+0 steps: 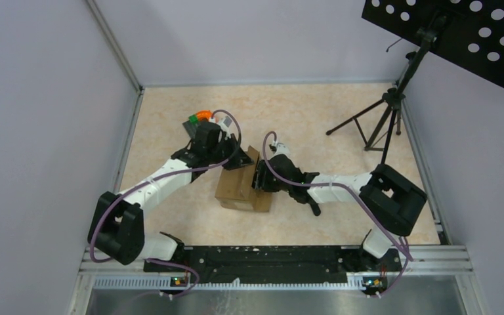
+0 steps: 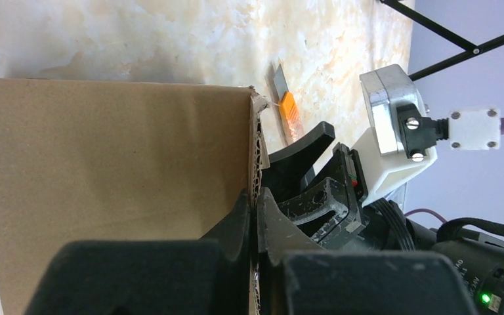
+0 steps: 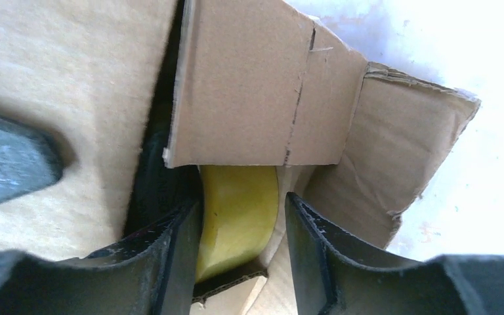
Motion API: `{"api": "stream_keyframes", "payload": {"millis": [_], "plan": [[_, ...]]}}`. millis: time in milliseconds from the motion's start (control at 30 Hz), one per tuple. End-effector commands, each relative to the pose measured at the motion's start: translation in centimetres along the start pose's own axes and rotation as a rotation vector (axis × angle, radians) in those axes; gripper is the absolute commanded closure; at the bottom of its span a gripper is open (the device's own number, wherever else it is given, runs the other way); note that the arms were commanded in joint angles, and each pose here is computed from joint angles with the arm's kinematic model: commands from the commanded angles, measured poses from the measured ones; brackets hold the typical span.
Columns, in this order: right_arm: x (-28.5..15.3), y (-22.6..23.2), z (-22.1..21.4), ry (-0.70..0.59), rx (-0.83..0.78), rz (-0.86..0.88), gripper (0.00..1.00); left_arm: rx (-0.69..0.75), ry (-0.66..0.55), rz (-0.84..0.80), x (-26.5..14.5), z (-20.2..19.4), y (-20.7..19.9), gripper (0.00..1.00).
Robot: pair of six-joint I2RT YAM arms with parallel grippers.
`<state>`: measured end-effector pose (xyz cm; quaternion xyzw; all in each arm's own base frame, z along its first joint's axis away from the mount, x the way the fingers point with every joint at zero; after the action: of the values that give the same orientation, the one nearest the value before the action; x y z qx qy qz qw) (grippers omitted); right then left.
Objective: Unpack the express box
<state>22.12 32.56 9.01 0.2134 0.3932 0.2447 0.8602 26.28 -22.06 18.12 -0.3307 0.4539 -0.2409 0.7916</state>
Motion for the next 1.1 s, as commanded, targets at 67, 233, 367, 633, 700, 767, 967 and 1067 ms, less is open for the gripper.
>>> {"api": "stream_keyframes", "payload": {"millis": [67, 233, 367, 633, 700, 767, 967, 1067], "plan": [[0.7, -0.7, 0.5, -0.008, -0.087, -0.131, 0.68, 0.012, -0.061, -0.051, -0.7, 1.1, -0.8, 1.00], [-0.1, -0.8, 1.2, -0.020, -0.112, -0.173, 1.00, 0.016, -0.072, 0.035, -0.4, 1.4, 0.7, 1.00], [-1.1, -0.5, 2.1, -0.038, -0.139, -0.194, 1.00, -0.002, -0.068, 0.087, -0.2, 1.3, 1.9, 1.00], [-3.3, -1.0, 3.1, -0.056, -0.171, -0.255, 1.00, -0.009, -0.069, 0.105, 0.0, 1.5, 2.4, 1.00], [-3.8, -0.9, 3.4, -0.057, -0.180, -0.260, 1.00, -0.007, -0.064, 0.095, 0.0, 1.6, 2.1, 1.00], [-4.3, -0.5, 3.8, -0.054, -0.185, -0.257, 1.00, -0.002, -0.061, 0.084, 0.0, 1.7, 1.9, 1.00], [-6.5, 0.1, 6.8, -0.081, -0.174, -0.256, 1.00, 0.011, -0.074, 0.097, -0.2, 2.7, 1.1, 1.00], [-8.1, -0.3, 8.9, -0.115, -0.172, -0.268, 1.00, 0.015, -0.085, 0.093, -0.3, 3.2, 0.6, 1.00]]}}
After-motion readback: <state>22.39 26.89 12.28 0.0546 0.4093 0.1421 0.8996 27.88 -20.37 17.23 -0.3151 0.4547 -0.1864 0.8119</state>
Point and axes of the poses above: each gripper's point midway between its finger pads, its own x axis out along the fingers, its own y axis along the line the jaws close on, z = x × y, the point moved 5 cm from there along -x, back along the fingers, and after that the axes turned 2 degrees about -x, right-handed, at the moved point
